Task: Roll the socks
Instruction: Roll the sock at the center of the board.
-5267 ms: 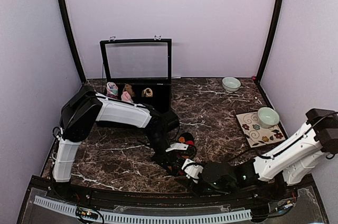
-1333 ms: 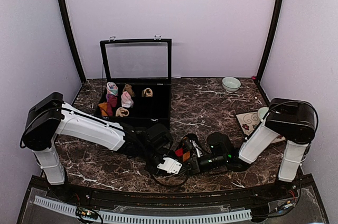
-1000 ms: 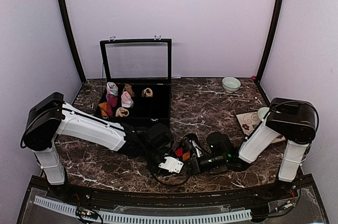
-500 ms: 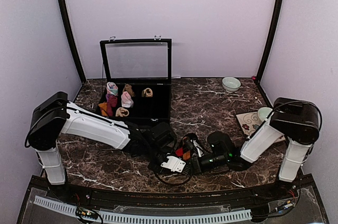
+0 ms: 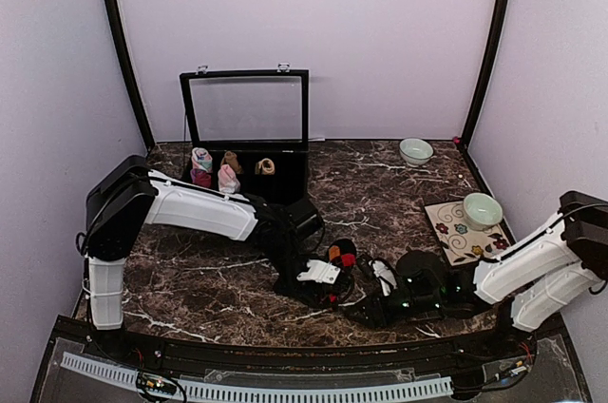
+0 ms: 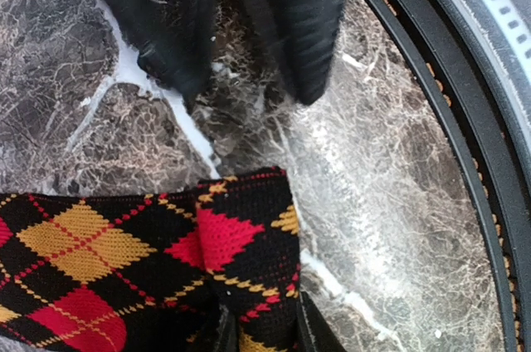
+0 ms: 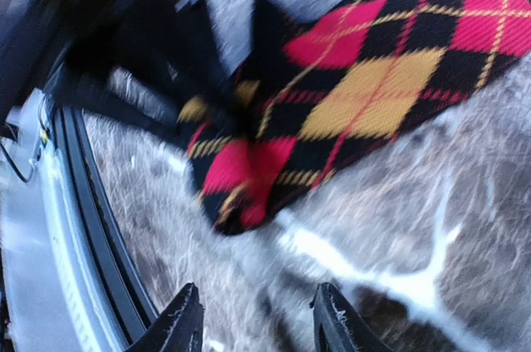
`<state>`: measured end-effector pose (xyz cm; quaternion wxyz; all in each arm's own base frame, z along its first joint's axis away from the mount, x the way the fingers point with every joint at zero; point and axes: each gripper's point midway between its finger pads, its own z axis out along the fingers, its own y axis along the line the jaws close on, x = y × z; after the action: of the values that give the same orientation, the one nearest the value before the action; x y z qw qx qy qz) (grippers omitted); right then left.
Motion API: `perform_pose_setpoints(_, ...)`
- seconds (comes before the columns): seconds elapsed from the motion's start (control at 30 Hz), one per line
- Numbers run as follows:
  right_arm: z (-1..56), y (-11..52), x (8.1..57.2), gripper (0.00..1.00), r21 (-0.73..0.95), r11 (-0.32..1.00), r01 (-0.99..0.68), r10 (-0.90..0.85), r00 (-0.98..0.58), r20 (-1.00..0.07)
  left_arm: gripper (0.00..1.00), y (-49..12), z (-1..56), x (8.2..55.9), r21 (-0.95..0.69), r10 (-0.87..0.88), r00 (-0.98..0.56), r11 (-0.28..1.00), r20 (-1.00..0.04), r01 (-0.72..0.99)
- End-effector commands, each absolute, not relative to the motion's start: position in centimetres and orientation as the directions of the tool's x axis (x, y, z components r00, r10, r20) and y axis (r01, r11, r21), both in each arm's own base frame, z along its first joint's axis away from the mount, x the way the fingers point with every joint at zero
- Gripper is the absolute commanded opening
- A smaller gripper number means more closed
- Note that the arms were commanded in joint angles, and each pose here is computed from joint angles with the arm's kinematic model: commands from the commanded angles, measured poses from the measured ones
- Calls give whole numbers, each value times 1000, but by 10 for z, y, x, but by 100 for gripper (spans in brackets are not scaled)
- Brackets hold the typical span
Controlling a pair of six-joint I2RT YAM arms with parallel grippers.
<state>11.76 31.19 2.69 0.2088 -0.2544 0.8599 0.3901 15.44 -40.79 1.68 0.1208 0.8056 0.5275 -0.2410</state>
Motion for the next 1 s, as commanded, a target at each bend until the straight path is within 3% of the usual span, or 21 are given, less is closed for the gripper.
perform_pose_setpoints(0.0,25,304,100,44,369,572,-732,-386,-638,-667,21,-350,-32,117,-367,925,223,-332,-309,869)
perform_pose_setpoints(0.1,42,309,93,42,199,555,-807,-429,-484,-763,21,-349,-34,112,-430,935,214,-324,-284,843)
perform_pose_setpoints(0.23,63,322,94,43,20,528,-849,-492,-325,-808,22,-348,-42,112,-491,947,212,-307,-242,815)
perform_pose_setpoints(0.47,70,355,98,44,-294,402,-867,-659,-52,-750,22,-351,-44,116,-519,955,188,-284,-231,806)
perform_pose_setpoints(0.73,67,362,105,45,-431,316,-845,-712,89,-696,22,-349,-47,113,-576,962,180,-267,-205,773)
perform_pose_setpoints(0.97,62,366,109,45,-439,289,-851,-718,111,-688,23,-356,-49,119,-565,962,181,-266,-202,781)
